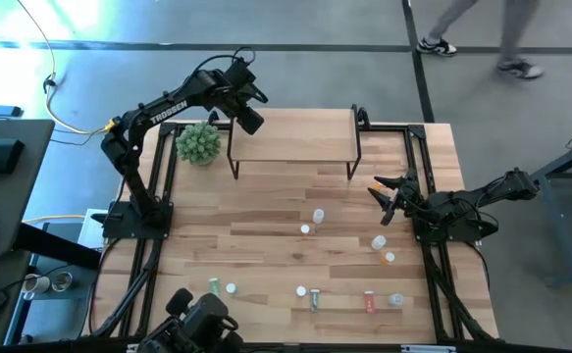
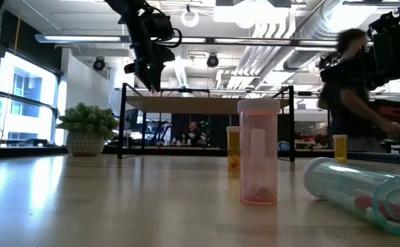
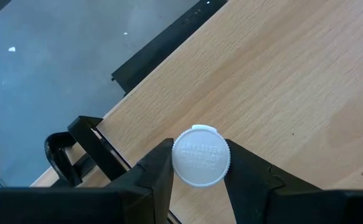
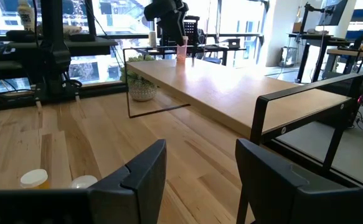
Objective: Pick and place medicine bottles onto shelf by color
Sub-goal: Put the left pink pill bottle on the shelf, then put the top white pill bottle on the shelf
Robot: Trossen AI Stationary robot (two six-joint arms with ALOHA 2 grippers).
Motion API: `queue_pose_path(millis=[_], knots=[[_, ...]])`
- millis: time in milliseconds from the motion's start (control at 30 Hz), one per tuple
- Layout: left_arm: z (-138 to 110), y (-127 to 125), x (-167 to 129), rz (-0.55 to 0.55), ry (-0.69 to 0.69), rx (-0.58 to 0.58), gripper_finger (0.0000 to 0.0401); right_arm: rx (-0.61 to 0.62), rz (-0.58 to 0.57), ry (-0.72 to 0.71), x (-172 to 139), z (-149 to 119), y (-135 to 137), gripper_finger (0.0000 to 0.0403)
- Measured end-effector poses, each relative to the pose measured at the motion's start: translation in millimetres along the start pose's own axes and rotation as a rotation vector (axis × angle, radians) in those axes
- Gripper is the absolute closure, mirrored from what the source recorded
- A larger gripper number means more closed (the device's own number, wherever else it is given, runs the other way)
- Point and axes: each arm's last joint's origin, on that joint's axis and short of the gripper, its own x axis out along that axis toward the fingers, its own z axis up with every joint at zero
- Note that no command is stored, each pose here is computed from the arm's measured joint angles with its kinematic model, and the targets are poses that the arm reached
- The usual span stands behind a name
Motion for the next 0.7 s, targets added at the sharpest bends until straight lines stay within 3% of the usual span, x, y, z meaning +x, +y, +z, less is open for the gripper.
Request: queue_pose_path(millis=[367, 700], knots=[[0.1, 0.0, -0.2, 0.0, -0.002, -0.002, 0.0238, 0.0, 0.0, 0.0, 0.0, 0.1, 0.0, 0.0219], [7.5, 0.0, -8.8, -0.006, -0.055, 0.003, 0.0231, 0.0, 0.0, 0.0, 0.0, 0.1, 0.0, 0.0219]])
